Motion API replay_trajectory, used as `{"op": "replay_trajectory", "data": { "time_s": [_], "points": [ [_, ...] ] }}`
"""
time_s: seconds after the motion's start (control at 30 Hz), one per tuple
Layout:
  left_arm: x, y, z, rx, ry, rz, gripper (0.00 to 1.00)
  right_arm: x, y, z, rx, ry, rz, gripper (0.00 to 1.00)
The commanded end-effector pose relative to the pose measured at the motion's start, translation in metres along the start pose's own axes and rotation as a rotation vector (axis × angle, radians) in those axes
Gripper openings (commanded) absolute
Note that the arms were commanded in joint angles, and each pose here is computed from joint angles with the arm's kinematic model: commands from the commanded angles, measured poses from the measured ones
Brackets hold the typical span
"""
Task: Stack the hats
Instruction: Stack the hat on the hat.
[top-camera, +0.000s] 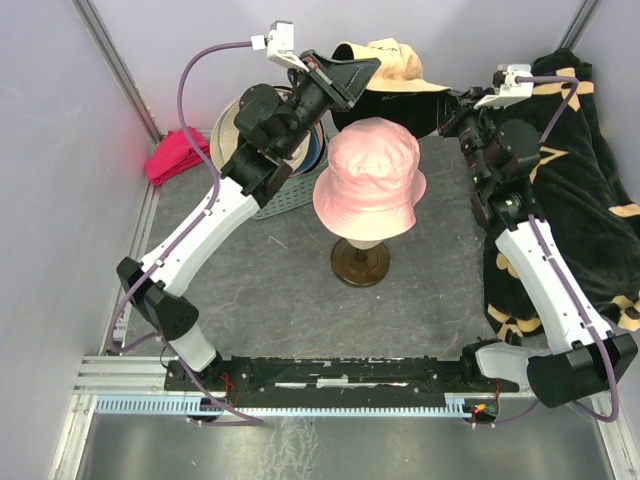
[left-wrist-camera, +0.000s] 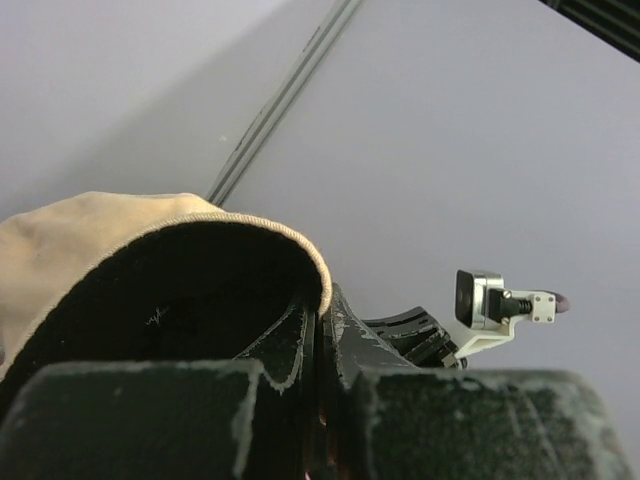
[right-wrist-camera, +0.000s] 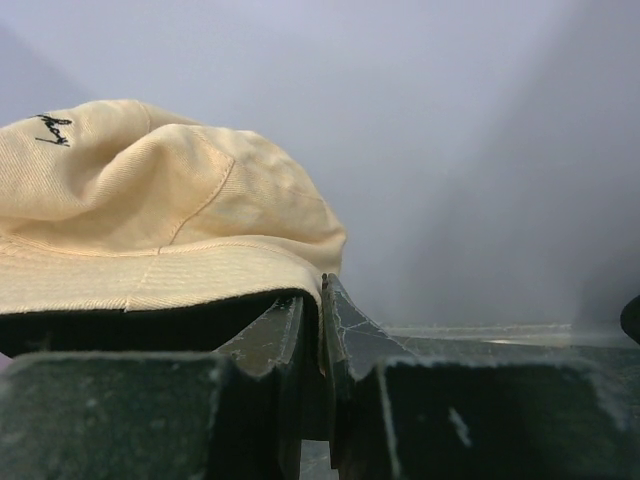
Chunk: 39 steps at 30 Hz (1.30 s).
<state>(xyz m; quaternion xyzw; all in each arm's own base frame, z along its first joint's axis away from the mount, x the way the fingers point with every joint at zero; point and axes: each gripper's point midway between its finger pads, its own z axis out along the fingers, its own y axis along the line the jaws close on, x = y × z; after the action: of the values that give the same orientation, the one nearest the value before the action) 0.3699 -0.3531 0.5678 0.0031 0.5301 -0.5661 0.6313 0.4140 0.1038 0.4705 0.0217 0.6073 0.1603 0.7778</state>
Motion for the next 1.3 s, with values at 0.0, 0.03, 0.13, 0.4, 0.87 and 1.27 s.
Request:
{"op": "replay_trajectory", "data": {
  "time_s": [0.0, 0.03, 0.13, 0.4, 0.87, 1.27],
  "points": [
    [-0.082, -0.082, -0.038, 0.192, -0.181, 0.073, 0.03, -0.012, -0.035, -0.009, 0.147, -0.044, -0.049, 0.16],
    [-0.083, -0.083, -0.041, 0.193, -0.181, 0.079, 0.03, -0.01, -0.035, -0.01, 0.146, -0.041, -0.048, 0.16],
    [-0.081, -0.084, -0.05, 0.19, -0.172, 0.095, 0.03, -0.009, -0.034, -0.015, 0.14, -0.042, -0.042, 0.16],
    [-0.084, -0.092, -0.078, 0.2, -0.191, 0.113, 0.03, -0.003, -0.034, -0.026, 0.13, -0.051, -0.026, 0.17],
    [-0.09, -0.101, -0.116, 0.2, -0.257, 0.0, 0.03, -0.008, -0.033, -0.046, 0.117, -0.092, -0.017, 0.17],
    [-0.058, -0.108, -0.116, 0.211, -0.191, -0.089, 0.03, -0.006, -0.034, -0.061, 0.112, -0.091, -0.018, 0.16]
  ]
}}
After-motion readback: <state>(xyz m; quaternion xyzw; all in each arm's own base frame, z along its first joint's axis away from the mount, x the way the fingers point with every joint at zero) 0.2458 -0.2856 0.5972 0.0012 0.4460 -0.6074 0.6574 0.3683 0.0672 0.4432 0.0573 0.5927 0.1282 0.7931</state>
